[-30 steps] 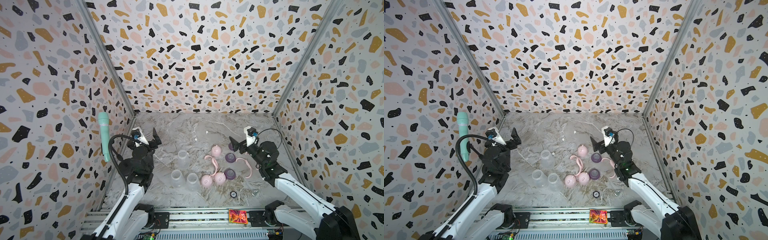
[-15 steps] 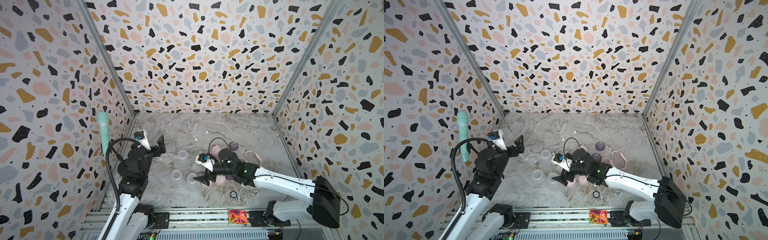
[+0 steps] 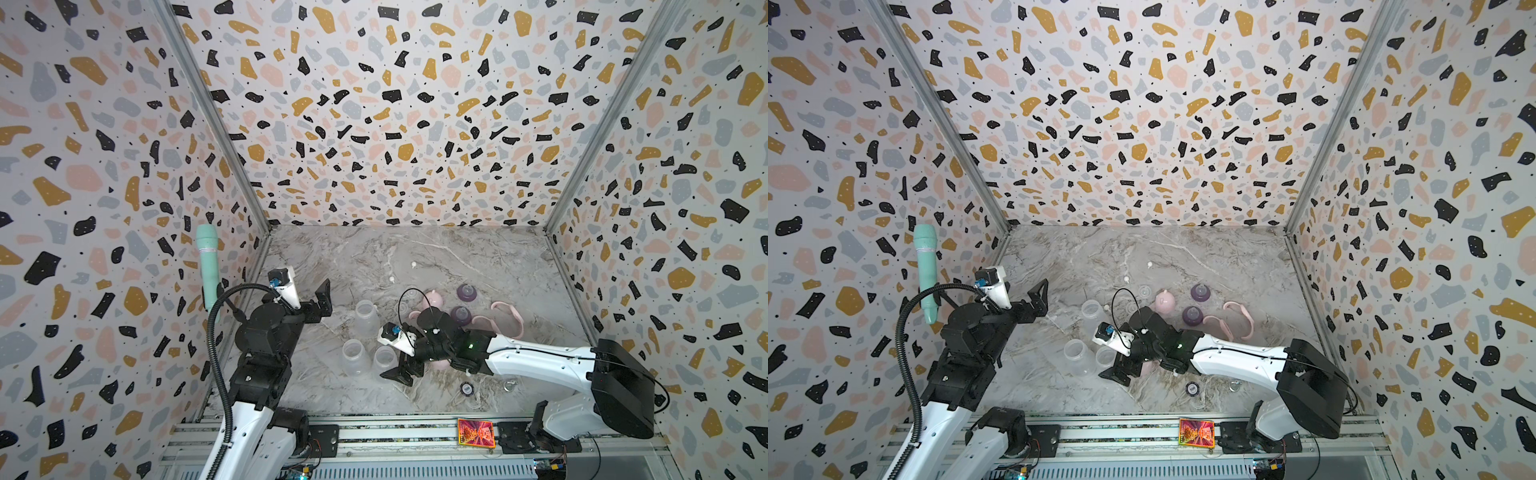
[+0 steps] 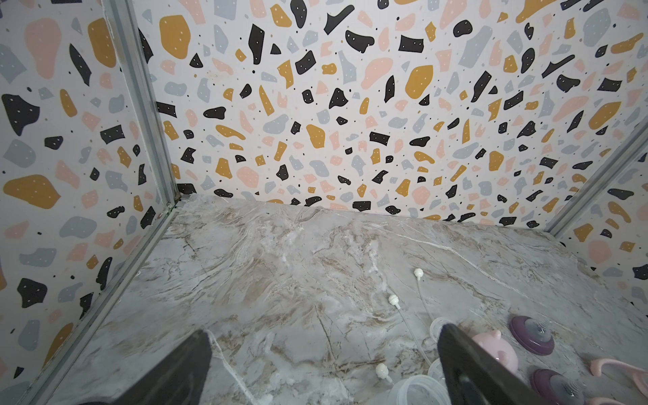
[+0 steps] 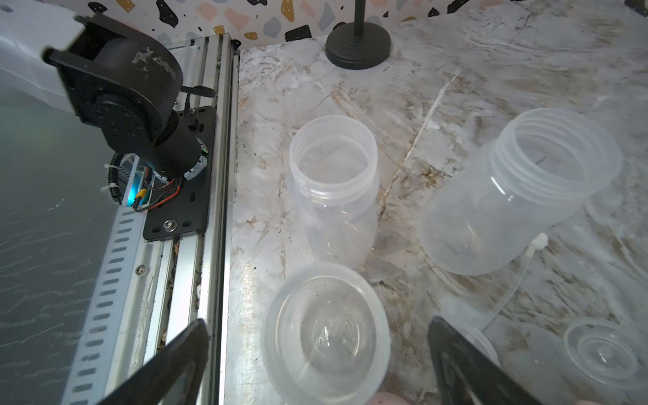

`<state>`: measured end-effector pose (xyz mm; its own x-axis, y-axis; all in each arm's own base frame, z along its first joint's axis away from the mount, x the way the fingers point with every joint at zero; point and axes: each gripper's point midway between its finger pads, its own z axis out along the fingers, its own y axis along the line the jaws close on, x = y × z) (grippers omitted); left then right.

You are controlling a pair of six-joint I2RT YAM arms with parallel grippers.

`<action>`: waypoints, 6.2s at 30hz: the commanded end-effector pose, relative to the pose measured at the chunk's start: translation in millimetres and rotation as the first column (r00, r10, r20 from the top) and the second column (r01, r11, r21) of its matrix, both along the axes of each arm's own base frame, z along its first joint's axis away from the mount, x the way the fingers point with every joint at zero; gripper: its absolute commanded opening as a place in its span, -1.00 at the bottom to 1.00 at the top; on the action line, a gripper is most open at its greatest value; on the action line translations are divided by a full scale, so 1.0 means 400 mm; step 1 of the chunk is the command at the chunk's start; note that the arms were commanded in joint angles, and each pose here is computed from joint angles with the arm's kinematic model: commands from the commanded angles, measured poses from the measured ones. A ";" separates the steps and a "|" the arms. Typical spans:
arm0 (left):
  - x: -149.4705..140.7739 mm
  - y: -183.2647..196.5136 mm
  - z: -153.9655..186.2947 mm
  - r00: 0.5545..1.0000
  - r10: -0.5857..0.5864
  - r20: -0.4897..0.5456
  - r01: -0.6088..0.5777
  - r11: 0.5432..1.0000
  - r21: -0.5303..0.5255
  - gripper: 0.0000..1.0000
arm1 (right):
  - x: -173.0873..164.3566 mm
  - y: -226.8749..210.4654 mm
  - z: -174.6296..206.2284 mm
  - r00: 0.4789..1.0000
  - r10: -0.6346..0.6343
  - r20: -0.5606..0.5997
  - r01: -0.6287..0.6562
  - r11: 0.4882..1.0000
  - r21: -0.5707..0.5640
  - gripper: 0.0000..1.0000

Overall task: Assemble the baby bottles
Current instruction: Pick up the baby bottle from the center of the board, then pick up the handle at the center of the board, then put on the handle of the baby bottle.

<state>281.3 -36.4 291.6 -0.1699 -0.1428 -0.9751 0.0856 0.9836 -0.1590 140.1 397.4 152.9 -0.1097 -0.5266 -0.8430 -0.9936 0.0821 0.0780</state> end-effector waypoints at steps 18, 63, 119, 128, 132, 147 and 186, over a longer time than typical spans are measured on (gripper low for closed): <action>-0.015 -0.029 0.033 0.997 -0.072 0.030 0.071 0.997 0.014 0.85 | 0.019 0.042 -0.050 0.997 -0.060 -0.045 0.060 0.998 0.005 0.20; -0.116 -0.630 0.103 0.575 -0.793 0.201 0.744 0.609 0.276 0.73 | 0.129 -0.236 0.590 0.983 -0.023 -0.183 0.147 0.693 0.706 -0.55; -0.074 -0.432 0.031 0.858 -0.506 0.086 0.480 0.850 0.218 -0.42 | 0.296 -0.800 -0.224 -0.086 -0.977 -0.194 0.930 -0.009 -0.368 -0.23; -0.070 -0.438 0.022 0.856 -0.512 0.075 0.486 0.844 0.227 -0.42 | 0.263 -0.819 -0.231 -0.107 -0.979 -0.173 0.917 -0.030 -0.398 -0.26; -0.070 -0.440 0.025 0.854 -0.515 0.077 0.486 0.842 0.234 -0.43 | 0.248 -0.854 -0.228 -0.166 -0.976 -0.140 0.916 -0.100 -0.387 -0.25; -0.067 -0.443 0.015 0.853 -0.519 0.059 0.489 0.833 0.260 -0.43 | 0.239 -0.865 -0.334 -0.219 -0.968 -0.124 0.880 -0.141 -0.455 -0.27; -0.239 -0.631 0.113 0.424 -0.890 0.169 0.892 0.443 0.091 -0.46 | 0.214 -0.330 0.571 0.786 -0.575 0.225 0.283 0.659 0.697 -1.00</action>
